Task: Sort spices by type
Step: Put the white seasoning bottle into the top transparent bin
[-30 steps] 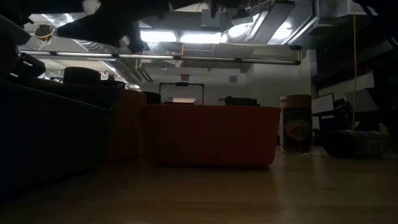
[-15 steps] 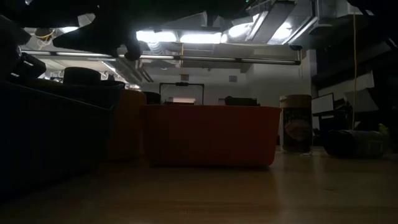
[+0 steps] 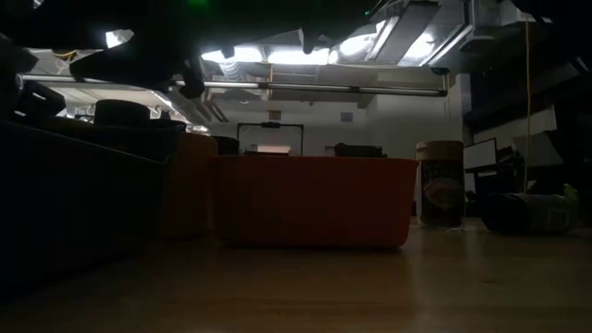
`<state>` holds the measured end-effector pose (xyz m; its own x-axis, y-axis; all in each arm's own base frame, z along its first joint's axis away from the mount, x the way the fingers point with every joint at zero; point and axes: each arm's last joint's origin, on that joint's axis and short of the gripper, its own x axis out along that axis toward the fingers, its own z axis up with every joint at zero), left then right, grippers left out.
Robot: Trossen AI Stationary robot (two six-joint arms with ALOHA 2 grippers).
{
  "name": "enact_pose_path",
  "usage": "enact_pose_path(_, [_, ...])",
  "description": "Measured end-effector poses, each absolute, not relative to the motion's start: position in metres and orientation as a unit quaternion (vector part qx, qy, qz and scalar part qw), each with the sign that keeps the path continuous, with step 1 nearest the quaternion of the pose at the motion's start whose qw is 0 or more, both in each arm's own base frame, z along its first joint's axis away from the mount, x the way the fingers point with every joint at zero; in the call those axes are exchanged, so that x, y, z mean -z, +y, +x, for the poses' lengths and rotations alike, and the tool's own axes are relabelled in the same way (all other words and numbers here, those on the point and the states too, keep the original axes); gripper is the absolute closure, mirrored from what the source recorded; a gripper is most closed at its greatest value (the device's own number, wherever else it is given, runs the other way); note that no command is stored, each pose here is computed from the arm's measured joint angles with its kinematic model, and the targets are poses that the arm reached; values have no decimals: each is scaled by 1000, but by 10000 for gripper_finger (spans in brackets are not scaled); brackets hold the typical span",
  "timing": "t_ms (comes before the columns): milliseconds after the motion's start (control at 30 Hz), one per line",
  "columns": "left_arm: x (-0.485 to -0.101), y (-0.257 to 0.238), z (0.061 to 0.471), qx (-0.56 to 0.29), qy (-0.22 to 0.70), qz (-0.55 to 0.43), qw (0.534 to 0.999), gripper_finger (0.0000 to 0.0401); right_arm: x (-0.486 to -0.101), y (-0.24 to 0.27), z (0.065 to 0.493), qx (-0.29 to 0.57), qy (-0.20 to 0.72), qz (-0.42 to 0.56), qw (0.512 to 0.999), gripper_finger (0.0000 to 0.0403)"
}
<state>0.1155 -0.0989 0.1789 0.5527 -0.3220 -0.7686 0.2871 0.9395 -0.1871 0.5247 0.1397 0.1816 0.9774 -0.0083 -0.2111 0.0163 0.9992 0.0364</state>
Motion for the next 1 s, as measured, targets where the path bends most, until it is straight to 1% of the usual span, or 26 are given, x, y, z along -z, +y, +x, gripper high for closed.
enact_pose_path(100, [-182, -100, 118, 170, 424, -19, 889, 189, -179, 140, 525, 7, 111, 17, 994, 155])
enact_pose_path(367, [-181, -99, 117, 165, 425, -9, 890, 174, -178, 140, 525, 7, 112, 17, 994, 155])
enact_pose_path(1000, [-180, -98, 116, 166, 430, -8, 887, 175, -178, 140, 525, 7, 116, 16, 993, 155])
